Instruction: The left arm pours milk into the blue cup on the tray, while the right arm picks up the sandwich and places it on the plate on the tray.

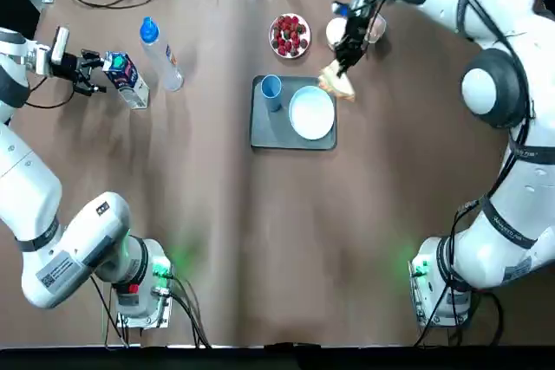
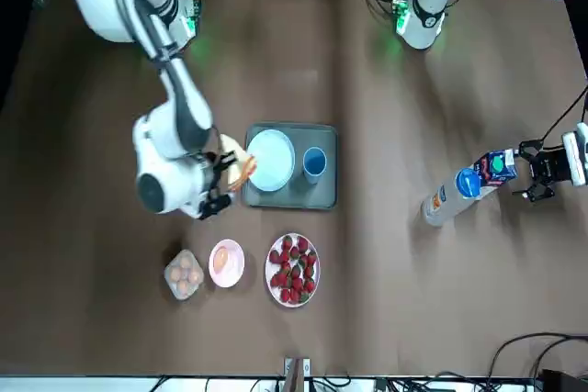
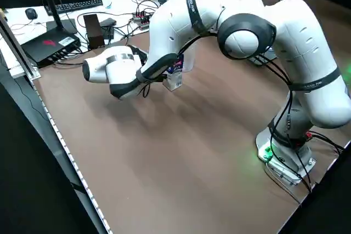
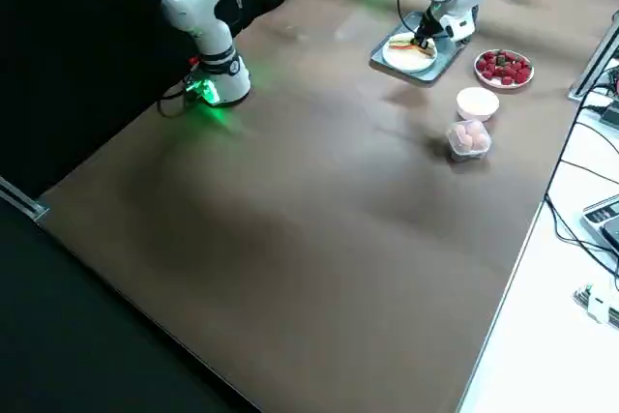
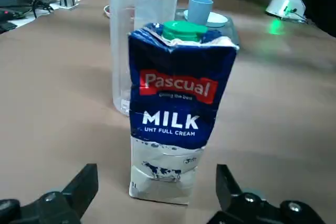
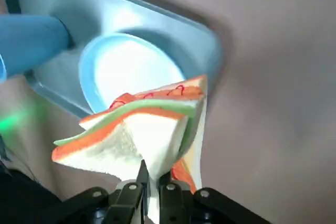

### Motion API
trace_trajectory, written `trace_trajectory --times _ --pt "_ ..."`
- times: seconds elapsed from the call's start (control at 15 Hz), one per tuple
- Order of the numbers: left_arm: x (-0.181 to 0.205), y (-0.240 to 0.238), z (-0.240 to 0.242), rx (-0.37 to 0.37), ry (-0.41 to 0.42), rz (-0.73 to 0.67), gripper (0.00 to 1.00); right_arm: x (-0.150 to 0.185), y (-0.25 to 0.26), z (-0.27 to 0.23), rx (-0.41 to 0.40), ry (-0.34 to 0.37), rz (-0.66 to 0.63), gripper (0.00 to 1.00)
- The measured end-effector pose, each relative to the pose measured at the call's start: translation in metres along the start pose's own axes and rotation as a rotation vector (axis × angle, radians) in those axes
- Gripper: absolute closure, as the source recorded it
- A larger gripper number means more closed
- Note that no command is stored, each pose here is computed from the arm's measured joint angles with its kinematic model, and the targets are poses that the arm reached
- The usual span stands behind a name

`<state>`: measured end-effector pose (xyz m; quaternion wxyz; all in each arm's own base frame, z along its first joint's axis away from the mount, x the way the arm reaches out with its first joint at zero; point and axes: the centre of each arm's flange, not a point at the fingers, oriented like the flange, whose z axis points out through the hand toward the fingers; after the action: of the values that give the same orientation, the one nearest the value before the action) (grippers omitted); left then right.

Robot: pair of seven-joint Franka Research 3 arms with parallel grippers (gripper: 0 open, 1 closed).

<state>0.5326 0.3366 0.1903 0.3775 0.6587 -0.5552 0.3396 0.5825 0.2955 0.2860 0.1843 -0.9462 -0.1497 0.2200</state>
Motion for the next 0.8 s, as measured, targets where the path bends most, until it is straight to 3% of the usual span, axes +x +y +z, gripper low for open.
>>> trace_trajectory --times 0.27,0.67,0.8 --pt "-0.003 -0.003 0.014 -0.022 0.015 0.038 0.0 0.015 -0.033 0.052 0.025 0.035 0.014 0.9" --pt "0.008 -0.013 0.034 -0.057 0.014 0.055 0.01 0.025 -0.033 0.099 0.018 -0.007 0.021 0.9" --pt "0.008 -0.013 0.037 -0.061 0.016 0.054 0.01 0.027 -0.031 0.101 0.018 0.003 0.025 0.81"
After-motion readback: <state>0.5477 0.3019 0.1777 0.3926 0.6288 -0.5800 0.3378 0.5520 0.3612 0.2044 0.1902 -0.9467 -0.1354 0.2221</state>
